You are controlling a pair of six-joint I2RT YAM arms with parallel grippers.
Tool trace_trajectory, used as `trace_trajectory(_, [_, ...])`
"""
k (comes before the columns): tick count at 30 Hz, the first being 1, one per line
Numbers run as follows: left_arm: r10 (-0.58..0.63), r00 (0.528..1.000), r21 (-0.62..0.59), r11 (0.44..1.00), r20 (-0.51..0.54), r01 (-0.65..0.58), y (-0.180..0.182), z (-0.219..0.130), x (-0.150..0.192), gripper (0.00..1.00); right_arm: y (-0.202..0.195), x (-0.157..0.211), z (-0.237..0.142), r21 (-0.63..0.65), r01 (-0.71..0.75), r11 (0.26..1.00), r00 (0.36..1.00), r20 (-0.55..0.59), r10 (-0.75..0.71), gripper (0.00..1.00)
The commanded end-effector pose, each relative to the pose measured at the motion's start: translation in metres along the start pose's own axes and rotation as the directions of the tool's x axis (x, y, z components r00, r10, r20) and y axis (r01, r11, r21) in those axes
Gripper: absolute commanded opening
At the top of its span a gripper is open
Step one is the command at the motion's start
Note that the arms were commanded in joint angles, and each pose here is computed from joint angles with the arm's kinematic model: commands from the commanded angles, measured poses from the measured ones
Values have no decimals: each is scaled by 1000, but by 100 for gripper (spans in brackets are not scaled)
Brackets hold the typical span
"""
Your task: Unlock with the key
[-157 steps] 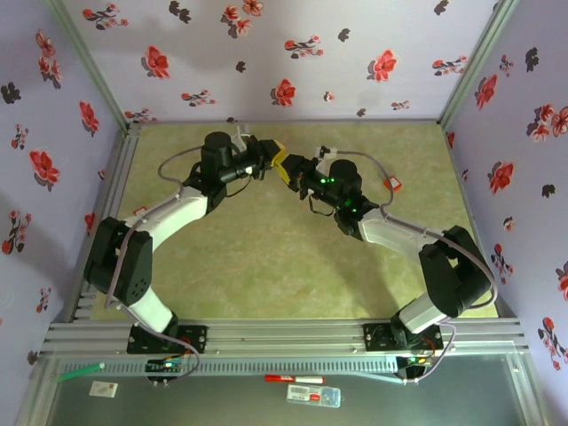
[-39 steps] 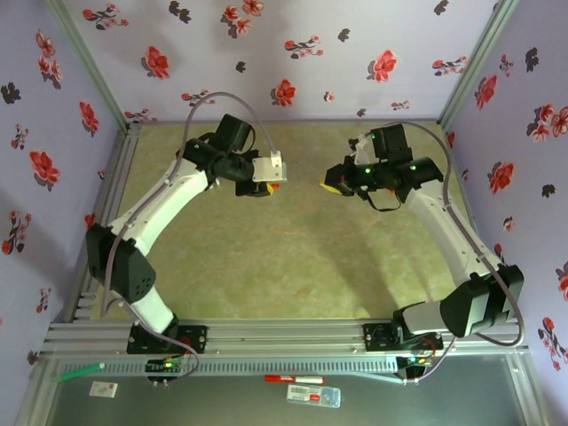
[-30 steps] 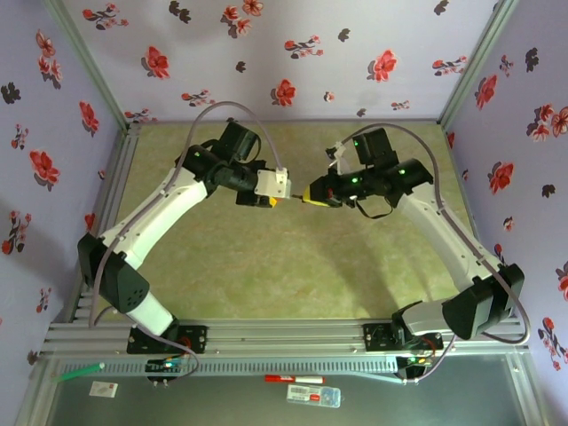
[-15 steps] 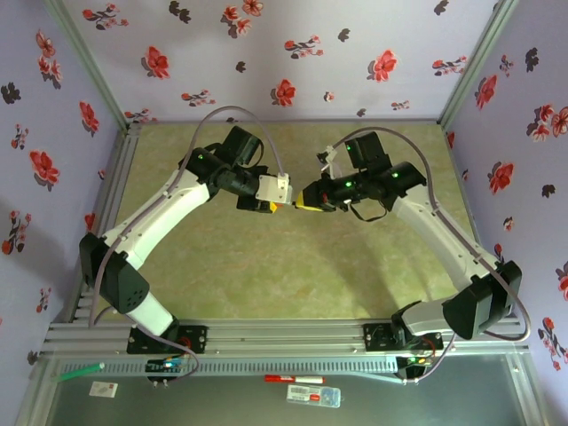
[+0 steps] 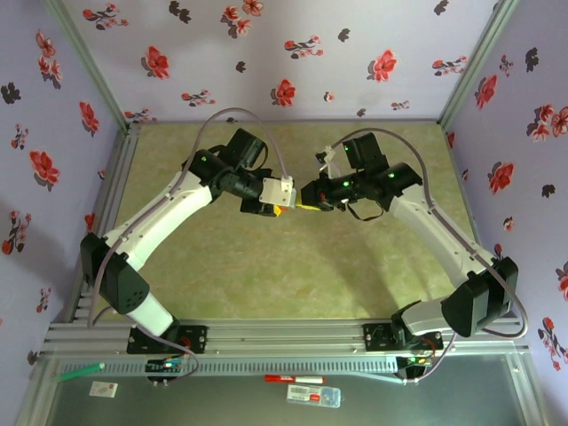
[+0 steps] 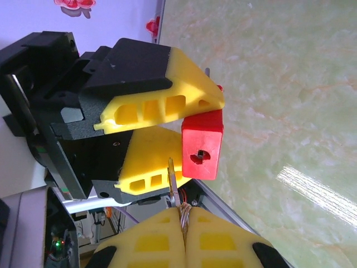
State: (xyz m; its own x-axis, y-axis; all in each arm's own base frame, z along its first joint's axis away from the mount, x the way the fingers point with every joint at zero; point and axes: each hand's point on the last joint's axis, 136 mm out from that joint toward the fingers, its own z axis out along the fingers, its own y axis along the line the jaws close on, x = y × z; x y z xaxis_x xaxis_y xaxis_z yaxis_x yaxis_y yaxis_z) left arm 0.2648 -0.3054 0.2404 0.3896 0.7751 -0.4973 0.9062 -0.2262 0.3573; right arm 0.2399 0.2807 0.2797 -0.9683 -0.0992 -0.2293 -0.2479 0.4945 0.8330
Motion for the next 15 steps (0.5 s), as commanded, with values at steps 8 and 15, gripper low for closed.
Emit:
trace_trajectory(8, [-8,999,3,1000,42,8,-8,-11,-10,0,-12,6,1,40,-7,999,1000,-10,8,0])
trace_trajectory(15, [-7,999,6,1000,43,7,-10,-11,-11,0,-16,10,-2,57,-10,998,1000,-11,10,0])
